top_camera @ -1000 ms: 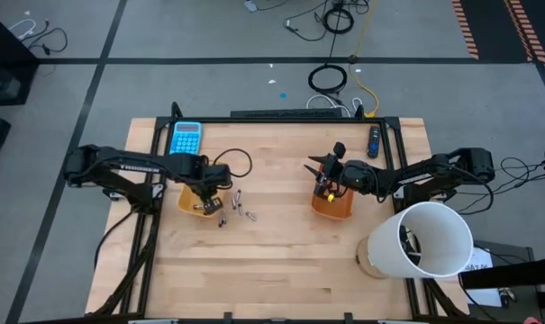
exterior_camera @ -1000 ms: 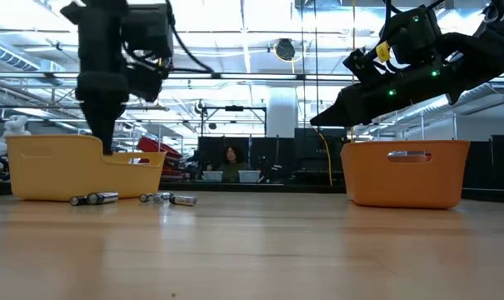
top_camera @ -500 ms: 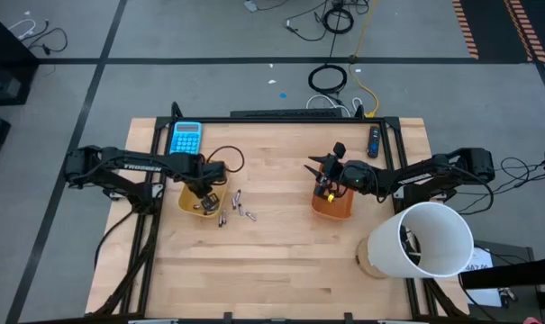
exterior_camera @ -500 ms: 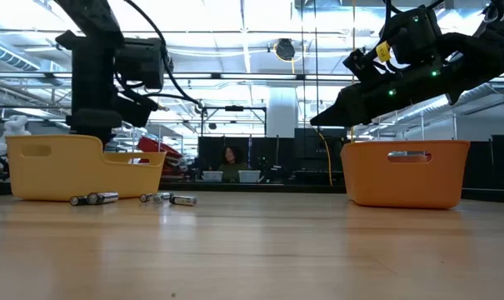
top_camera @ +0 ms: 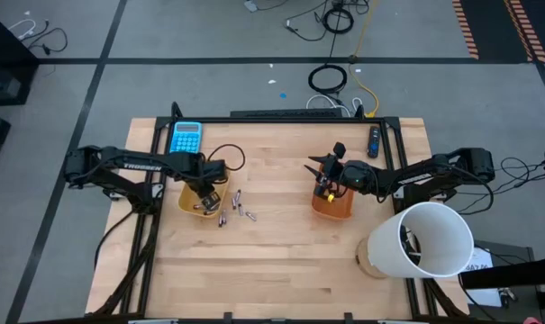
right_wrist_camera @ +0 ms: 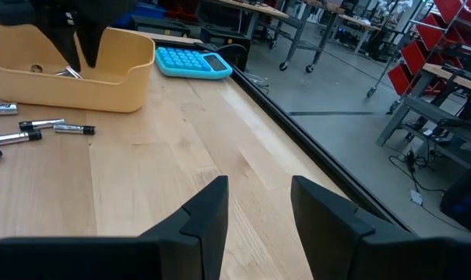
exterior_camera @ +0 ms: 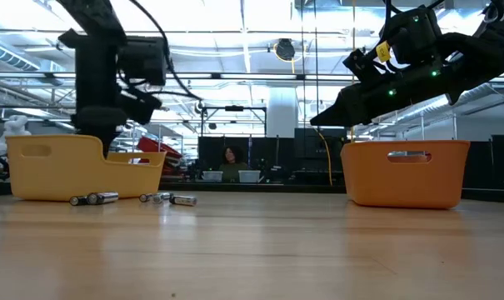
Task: Sort batteries
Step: Put the silver battery into the yellow bin
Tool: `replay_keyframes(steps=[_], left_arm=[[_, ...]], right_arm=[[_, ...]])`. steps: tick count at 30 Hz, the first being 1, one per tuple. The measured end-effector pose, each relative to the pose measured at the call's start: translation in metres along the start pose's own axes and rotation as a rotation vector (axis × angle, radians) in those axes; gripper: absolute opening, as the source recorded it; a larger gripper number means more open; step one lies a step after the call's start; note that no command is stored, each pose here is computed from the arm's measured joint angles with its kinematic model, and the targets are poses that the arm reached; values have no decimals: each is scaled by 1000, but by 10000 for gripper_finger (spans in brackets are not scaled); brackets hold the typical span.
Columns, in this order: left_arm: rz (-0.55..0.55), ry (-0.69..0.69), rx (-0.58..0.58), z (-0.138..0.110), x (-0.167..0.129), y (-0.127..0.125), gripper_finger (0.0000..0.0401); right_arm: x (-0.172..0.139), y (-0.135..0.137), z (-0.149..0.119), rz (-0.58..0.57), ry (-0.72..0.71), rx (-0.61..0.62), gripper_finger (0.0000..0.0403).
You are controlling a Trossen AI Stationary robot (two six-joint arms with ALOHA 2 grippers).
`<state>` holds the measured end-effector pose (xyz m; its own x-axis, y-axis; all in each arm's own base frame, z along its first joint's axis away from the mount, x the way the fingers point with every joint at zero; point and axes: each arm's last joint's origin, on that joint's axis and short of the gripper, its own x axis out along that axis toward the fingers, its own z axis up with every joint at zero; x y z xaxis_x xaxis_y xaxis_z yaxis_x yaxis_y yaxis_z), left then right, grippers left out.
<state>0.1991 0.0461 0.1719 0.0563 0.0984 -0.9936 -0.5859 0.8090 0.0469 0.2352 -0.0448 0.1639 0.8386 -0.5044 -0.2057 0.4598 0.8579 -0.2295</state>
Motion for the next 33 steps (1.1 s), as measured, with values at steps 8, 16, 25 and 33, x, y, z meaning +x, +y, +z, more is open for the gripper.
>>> replay_keyframes(steps=[8, 16, 25, 33], left_arm=[[-49, -195, 80, 32, -47, -15, 116], [-131, -299, 255, 48, -59, -57, 117], [-177, -319, 557, 50, -42, -121, 136], [-145, -250, 641, 54, -18, -137, 218]], right_arm=[[0, 0, 0, -1, -4, 2, 132], [0, 0, 1, -1, -7, 3, 132], [0, 0, 1, -1, -7, 3, 132], [0, 0, 1, 0, -7, 3, 132]])
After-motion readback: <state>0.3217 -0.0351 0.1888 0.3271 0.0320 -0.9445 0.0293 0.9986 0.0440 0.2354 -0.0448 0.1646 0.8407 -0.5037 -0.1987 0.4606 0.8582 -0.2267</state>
